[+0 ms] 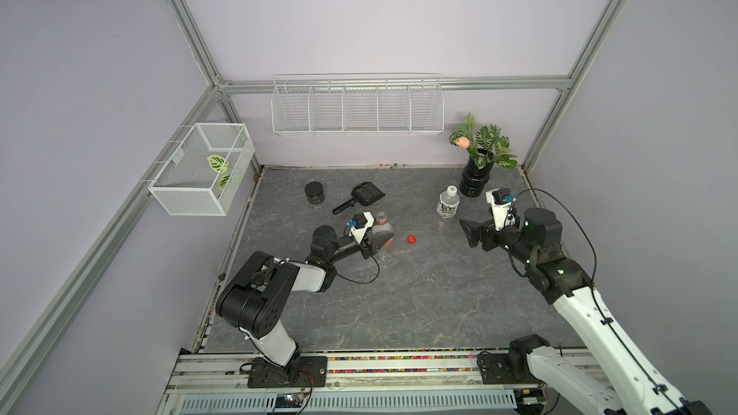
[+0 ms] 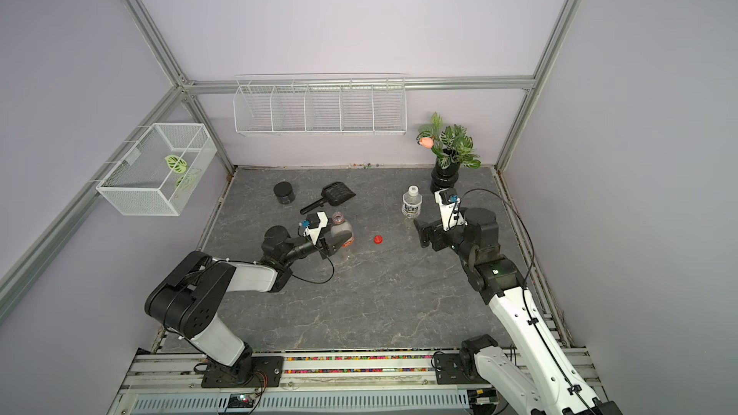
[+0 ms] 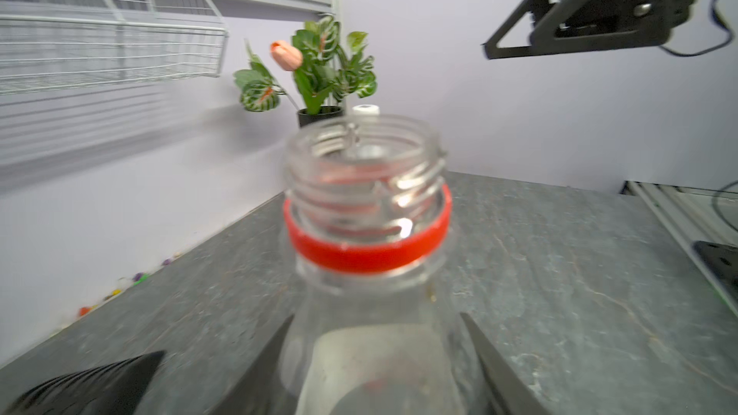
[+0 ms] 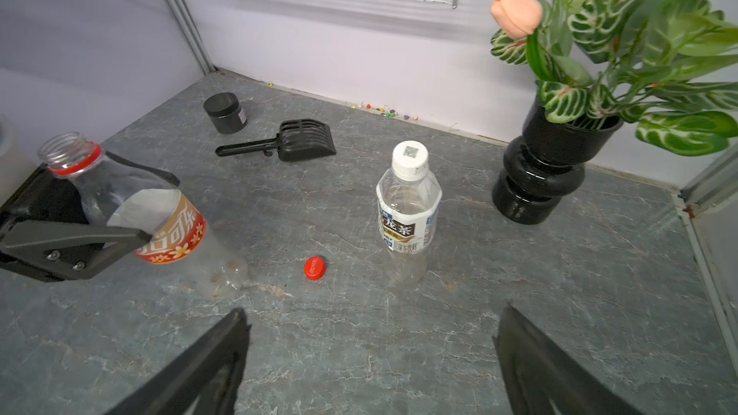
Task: Screw on the bottle caps
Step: Pick up the plastic bottle at the center of the board, then move the bottle cap to the center of the board.
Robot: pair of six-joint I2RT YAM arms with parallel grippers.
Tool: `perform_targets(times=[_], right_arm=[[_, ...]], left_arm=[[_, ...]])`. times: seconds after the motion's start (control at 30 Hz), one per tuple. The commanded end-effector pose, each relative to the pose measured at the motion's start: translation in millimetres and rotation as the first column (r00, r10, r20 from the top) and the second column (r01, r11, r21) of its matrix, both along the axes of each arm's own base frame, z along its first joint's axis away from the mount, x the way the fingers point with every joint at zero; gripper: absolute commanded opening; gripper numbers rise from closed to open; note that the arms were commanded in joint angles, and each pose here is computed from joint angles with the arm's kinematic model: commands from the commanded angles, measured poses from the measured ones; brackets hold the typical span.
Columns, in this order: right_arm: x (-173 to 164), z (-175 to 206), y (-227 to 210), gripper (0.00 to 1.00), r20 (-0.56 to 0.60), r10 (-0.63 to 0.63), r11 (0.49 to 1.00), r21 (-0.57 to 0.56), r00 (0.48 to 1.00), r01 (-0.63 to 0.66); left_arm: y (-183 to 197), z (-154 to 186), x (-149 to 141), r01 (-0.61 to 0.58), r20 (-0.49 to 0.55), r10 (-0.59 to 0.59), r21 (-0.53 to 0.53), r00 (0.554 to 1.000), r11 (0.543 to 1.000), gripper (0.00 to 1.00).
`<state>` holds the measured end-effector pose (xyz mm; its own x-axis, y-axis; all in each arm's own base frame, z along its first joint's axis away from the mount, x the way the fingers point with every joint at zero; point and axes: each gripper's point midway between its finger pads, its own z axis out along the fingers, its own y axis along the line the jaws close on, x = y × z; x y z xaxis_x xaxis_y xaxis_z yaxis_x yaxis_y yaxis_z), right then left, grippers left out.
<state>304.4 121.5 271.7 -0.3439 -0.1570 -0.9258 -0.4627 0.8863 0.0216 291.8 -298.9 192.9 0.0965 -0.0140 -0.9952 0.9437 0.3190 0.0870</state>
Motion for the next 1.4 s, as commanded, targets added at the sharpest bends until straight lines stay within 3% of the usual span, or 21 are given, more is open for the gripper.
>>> perform_targets(times=[0.0, 0.2, 0.53, 0.8, 0.9, 1.13, 1.37], right_arm=[[-3.6, -6.5, 19.9, 0.98, 0.018, 0.085, 0.995, -0.046, 0.996, -0.084], [-5.5, -14.1, 36.2, 0.98, -0.014, 0.129, 0.989, -0.071, 0.992, -0.130], [-11.7, -28.9, 51.8, 0.98, -0.060, 0.158, 0.979, -0.123, 0.986, -0.164], [-12.0, -36.5, 65.5, 0.96, -0.103, 0.192, 0.964, -0.164, 0.976, -0.207], [-11.7, -42.6, 76.6, 0.91, -0.140, 0.217, 0.955, -0.175, 0.966, -0.240], [-2.2, -62.3, 104.4, 0.72, -0.263, 0.246, 0.934, -0.192, 0.933, -0.301], [19.3, -93.3, 127.6, 0.64, -0.349, 0.217, 0.943, -0.166, 0.911, -0.288]], left_arm=[[-19.0, -10.4, -33.5, 0.098, -0.034, -0.097, 0.029, 0.995, 0.995, 0.55], [-38.9, -20.1, -68.5, 0.177, -0.076, -0.174, 0.033, 0.982, 0.984, 0.55], [-33.7, -32.4, -72.4, 0.169, -0.096, -0.159, 0.103, 0.983, 0.980, 0.61], [-32.4, -26.3, -75.9, 0.178, -0.092, -0.169, 0.102, 0.981, 0.979, 0.68], [-29.7, -25.3, -75.8, 0.162, -0.085, -0.154, 0.099, 0.984, 0.982, 0.78], [-25.9, -23.1, -71.4, 0.119, -0.069, -0.113, 0.102, 0.991, 0.988, 0.79], [-25.0, -23.3, -71.0, 0.111, -0.073, -0.104, 0.096, 0.992, 0.989, 0.77]])
